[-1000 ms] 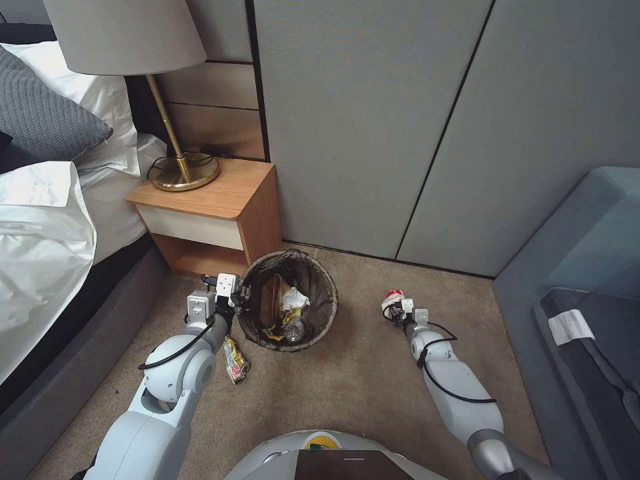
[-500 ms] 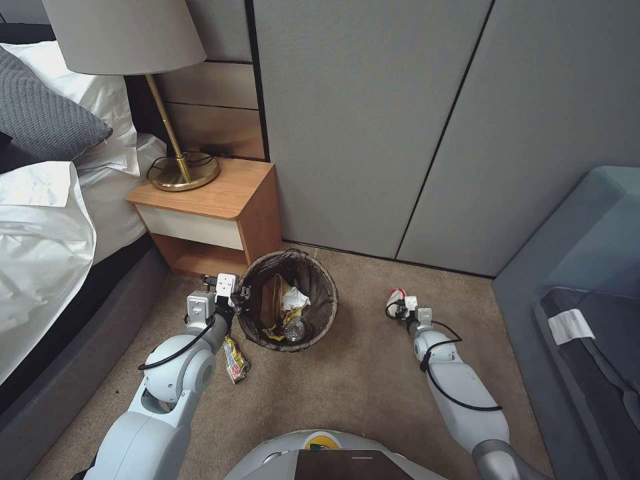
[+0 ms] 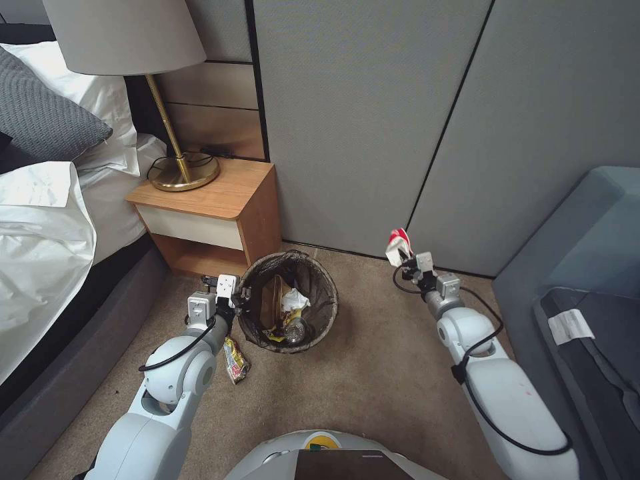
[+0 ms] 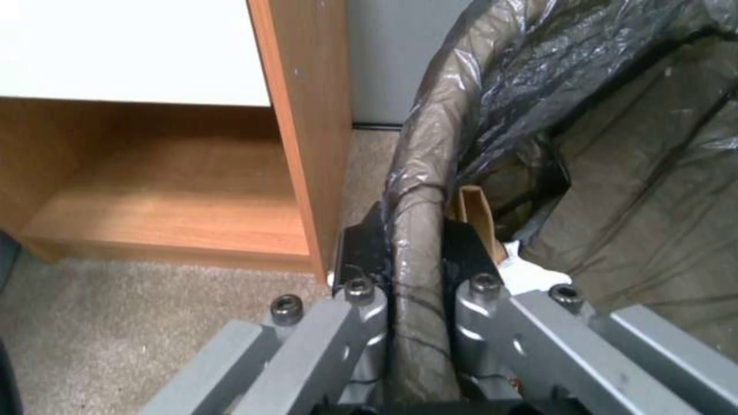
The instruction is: Pick up the trash bin, then pick up the garbage from the floor and place it into the trash bin.
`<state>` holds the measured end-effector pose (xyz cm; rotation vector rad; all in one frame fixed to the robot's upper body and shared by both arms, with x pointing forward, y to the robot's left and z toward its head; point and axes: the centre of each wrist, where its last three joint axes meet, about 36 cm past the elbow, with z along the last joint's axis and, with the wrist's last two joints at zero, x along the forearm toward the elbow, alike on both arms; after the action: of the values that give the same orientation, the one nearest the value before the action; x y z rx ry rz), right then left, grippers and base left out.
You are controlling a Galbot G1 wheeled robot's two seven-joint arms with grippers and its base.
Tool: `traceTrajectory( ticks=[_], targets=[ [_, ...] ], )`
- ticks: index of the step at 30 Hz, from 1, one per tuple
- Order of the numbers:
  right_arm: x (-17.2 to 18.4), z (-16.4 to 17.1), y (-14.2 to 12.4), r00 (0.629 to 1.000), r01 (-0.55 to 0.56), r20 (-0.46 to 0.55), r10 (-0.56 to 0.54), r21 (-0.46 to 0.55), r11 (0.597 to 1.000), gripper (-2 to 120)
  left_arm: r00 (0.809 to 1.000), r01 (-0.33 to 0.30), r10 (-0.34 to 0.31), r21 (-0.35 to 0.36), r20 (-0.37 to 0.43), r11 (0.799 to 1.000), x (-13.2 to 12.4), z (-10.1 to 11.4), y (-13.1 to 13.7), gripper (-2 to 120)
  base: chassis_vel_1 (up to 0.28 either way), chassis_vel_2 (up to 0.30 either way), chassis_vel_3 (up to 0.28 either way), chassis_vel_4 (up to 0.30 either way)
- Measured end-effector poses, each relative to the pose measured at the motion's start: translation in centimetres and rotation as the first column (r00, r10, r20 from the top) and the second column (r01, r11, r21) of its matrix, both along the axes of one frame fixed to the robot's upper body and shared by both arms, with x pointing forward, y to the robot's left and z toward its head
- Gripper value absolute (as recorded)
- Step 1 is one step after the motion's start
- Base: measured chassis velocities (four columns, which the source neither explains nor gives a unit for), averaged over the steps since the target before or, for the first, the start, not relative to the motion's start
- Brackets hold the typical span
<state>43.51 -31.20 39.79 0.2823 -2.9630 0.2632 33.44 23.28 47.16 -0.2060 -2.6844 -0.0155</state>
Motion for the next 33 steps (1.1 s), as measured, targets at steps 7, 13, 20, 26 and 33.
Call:
traceTrajectory(
  ticks=[7,13,20,26,33],
  targets=[
    [-3.0,7.8,5.0,0.977,-0.209,0.062,0.204,0.086,0.974,0,1.0,0.0,0.0,-0.001,-0.005,1.0,0.0,-0.2,-0.1,5,0.0,0.0,0.0,0.0],
    [-4.4,10.4,7.7,0.946,-0.323,0.06,0.318,0.12,0.939,0,1.0,0.005,-0.005,0.0,-0.003,1.0,0.1,-0.1,-0.2,5,0.0,0.0,0.0,0.0],
    [-5.1,10.5,10.3,0.913,-0.407,0.037,0.406,0.127,0.904,0,1.0,0.009,-0.009,-0.003,-0.001,1.0,0.1,-0.1,-0.4,5,0.0,0.0,0.0,0.0],
    [-5.7,9.7,13.5,0.877,-0.477,0.01,0.481,0.151,0.866,0,1.0,0.011,-0.011,-0.008,-0.004,1.0,0.2,-0.2,-0.6,5,0.0,0.0,0.0,0.0],
    [-6.5,8.4,16.8,0.846,-0.521,-0.016,0.533,0.185,0.833,0,1.0,0.011,-0.011,-0.013,-0.005,1.0,0.3,-0.3,-0.7,5,0.0,0.0,0.0,0.0]
  ],
)
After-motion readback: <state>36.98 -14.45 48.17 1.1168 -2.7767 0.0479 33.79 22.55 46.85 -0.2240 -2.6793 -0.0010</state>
